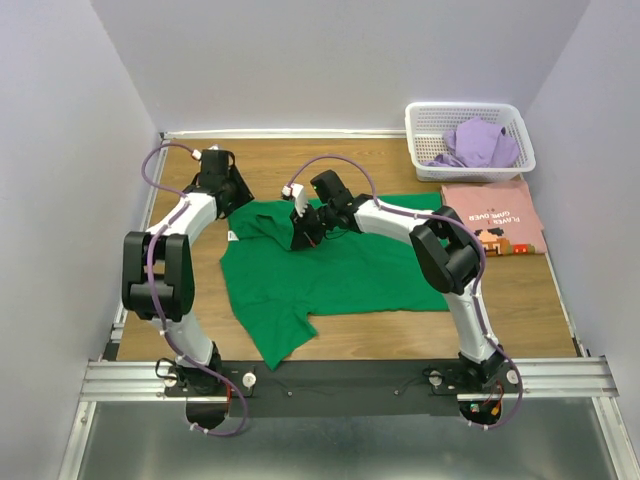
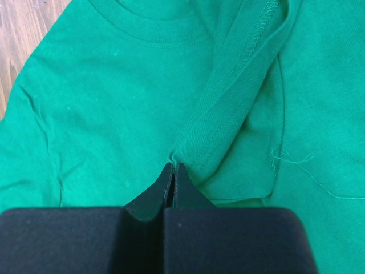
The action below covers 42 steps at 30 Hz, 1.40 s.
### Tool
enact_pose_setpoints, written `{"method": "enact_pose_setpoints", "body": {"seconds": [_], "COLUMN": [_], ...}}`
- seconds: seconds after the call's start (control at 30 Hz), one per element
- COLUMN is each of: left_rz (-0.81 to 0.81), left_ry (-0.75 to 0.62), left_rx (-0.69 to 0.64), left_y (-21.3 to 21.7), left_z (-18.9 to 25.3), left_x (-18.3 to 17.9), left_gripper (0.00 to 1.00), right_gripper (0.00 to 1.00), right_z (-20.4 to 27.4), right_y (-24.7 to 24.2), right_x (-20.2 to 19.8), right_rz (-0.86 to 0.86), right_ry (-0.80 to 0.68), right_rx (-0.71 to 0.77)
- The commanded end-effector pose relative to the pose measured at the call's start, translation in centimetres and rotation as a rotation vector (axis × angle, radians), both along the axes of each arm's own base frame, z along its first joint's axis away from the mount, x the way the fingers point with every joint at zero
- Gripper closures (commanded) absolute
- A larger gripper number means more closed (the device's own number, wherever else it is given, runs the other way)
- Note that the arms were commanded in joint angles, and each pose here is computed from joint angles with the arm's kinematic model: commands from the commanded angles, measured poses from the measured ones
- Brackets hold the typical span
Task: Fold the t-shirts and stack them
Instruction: Fold the tshirt
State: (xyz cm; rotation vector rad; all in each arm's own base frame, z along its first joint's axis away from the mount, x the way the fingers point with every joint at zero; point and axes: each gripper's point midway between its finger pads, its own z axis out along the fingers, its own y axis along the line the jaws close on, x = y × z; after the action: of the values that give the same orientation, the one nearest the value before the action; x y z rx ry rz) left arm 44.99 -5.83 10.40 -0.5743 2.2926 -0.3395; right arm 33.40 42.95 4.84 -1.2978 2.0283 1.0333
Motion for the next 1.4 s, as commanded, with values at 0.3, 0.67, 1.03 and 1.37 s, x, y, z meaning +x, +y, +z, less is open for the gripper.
{"method": "enact_pose_setpoints", "body": {"seconds": [0.3,0.67,1.03,1.37], "left_rz": [-0.099,-0.103,-0.112,-0.072], "left_ry": [0.100,0.139,0.126,0.080], "left_rx": [-0.014,-0.011,-0.011,0.073], "left_y": [-2.9,-3.2,-3.6,-2.7], "left_z": [-3.6,-5.4,-5.1,-3.2], "left_x": [0.2,-0.1,0.0,0.3], "left_gripper": [0.53,0.54,0.66,0.54], "right_gripper": [0.98,0.98,0.99,0.99], "right_z": [0.7,0.8,0.8,0.7], "right_y": [0.6,0.7,0.7,0.6], "right_x": [-0.2,-0.2,-0.1,-0.2], "right_rz": [0.027,0.026,0.021,0.020], "right_ry": [-0.008,-0.008,-0.005,-0.003], "right_rx": [0.020,0.023,0.023,0.020]}}
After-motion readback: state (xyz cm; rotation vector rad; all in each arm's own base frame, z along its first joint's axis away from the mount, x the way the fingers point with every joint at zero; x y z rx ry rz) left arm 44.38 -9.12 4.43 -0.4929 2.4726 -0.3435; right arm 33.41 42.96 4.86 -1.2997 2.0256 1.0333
